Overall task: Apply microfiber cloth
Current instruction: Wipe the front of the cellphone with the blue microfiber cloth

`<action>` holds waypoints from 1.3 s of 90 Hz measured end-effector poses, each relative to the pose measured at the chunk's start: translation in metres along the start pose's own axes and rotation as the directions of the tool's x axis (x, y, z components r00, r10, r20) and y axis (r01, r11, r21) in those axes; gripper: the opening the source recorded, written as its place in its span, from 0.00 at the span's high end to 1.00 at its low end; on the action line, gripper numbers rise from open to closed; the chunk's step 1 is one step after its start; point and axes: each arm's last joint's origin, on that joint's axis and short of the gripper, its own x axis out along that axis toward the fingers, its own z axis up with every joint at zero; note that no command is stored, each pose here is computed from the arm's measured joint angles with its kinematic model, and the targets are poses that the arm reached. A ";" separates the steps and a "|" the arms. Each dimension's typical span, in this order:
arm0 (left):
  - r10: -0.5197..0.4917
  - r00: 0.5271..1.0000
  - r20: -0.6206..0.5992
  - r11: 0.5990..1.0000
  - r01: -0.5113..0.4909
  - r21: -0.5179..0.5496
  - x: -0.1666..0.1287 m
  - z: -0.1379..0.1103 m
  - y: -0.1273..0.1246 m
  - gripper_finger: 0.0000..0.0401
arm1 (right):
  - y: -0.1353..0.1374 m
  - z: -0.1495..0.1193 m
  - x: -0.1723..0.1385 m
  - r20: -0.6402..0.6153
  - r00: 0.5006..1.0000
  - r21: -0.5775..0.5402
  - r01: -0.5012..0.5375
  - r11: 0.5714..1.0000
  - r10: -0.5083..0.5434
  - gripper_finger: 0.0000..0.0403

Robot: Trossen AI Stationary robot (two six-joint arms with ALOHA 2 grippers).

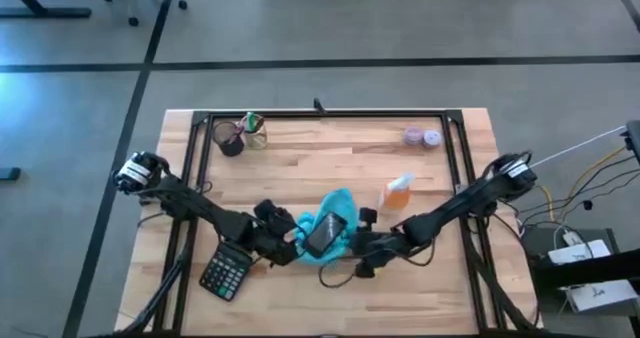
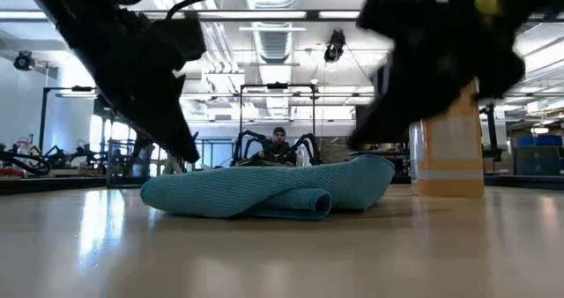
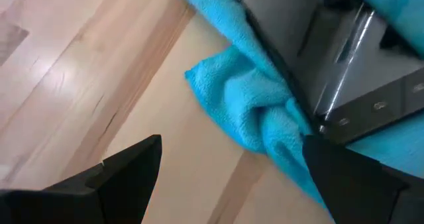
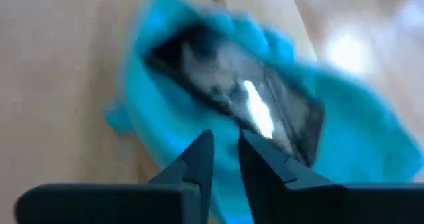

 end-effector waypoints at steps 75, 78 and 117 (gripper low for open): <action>-0.324 0.939 0.112 0.946 0.325 0.012 -0.008 -0.011 -0.029 0.13 | -0.030 0.026 -0.194 0.086 0.996 -0.059 0.035 0.998 -0.030 0.78; -0.331 0.936 0.120 0.943 0.331 0.018 -0.009 -0.011 -0.030 0.13 | -0.033 0.026 -0.203 0.104 0.995 -0.055 0.021 0.998 -0.016 0.76; -0.338 0.924 0.178 0.935 0.352 -0.053 -0.010 -0.006 -0.032 0.13 | -0.105 0.040 -0.269 0.308 0.951 -0.154 0.089 0.984 -0.038 0.50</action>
